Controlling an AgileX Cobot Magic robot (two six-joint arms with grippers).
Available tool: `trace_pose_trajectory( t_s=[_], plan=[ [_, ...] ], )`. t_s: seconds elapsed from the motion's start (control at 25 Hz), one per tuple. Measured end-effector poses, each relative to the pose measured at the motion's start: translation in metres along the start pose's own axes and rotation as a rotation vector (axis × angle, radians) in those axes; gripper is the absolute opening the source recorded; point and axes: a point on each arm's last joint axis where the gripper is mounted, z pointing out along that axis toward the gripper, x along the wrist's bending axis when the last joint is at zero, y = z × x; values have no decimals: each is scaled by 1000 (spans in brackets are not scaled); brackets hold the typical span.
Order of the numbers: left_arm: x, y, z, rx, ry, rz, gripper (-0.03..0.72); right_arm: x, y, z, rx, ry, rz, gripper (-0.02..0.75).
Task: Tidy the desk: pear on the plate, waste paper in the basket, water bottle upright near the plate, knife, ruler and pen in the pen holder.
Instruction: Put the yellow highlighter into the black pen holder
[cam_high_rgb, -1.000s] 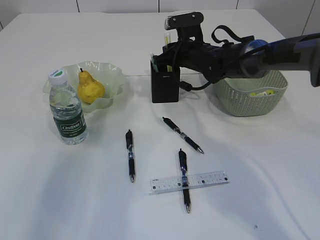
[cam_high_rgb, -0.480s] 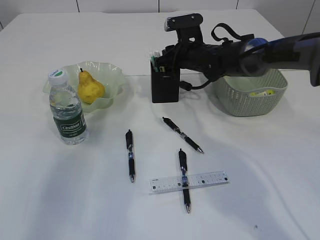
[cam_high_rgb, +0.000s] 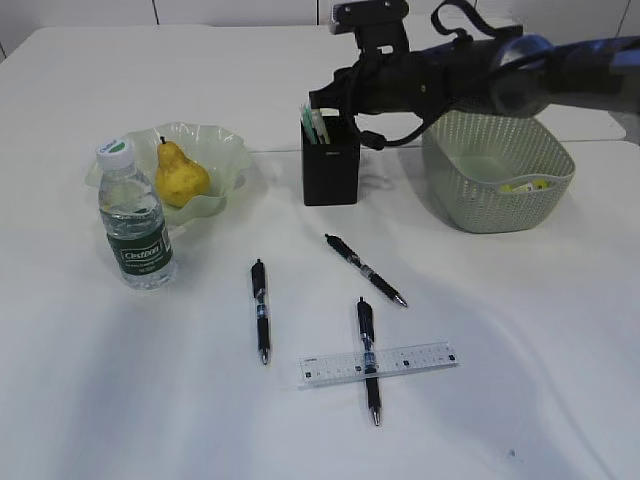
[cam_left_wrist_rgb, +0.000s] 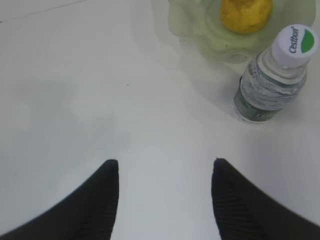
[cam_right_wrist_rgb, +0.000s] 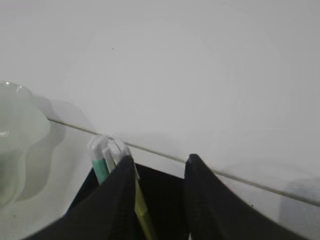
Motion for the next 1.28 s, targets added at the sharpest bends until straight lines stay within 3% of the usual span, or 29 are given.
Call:
trace_pose_trajectory(
  t_s=[0.68,0.84,1.08,1.28],
  plan=[
    [1,-3,0,35,6,0,411,-3,81,-103,149,-10,50,283],
    [-4,-6,-1,75,-1,69,411,-4,96,-136,211,-11,63,283],
    [-26,-8,-6,83,-55,182,411,-5,108,-176,302,-18,85,281],
    [-40,-9,-9,82,-90,223,411,-5,109,-197,390,-25,101,281]
  ],
)
